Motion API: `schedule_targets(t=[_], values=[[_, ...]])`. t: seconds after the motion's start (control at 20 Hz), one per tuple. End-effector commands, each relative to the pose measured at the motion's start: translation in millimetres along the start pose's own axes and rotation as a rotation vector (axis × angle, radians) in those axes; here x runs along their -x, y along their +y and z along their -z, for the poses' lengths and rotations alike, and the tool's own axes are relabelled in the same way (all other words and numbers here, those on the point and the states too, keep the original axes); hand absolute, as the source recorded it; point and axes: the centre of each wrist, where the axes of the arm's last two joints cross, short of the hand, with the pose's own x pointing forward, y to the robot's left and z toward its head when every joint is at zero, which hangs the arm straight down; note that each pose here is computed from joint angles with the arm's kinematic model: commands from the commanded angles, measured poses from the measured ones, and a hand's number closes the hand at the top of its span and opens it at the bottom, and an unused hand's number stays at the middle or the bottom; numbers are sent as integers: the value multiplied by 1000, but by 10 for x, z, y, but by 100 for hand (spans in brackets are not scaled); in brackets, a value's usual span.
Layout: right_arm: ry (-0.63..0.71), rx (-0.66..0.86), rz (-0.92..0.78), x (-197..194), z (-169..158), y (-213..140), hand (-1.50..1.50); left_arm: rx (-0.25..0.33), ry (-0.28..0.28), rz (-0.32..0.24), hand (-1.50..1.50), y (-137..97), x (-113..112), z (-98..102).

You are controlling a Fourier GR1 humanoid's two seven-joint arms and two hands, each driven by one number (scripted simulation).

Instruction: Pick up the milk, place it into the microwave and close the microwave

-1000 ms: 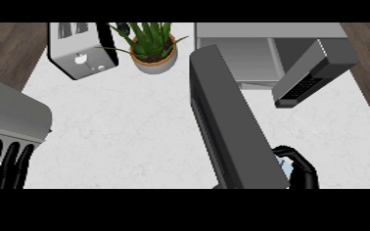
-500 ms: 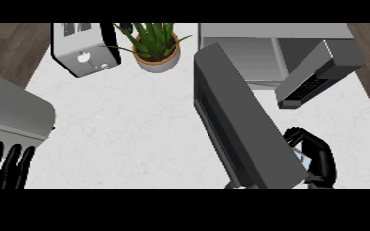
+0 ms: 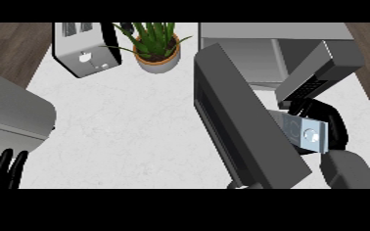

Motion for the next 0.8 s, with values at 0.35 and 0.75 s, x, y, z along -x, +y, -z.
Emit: schedule_targets(t=[0.35,0.75], values=[[-64,-101,-115,-295,662,450,150,2,29,-13,-150,65,139,-56],[16,-93,-166,-268,1376,740,150,-13,10,13,-150,331,21,53]])
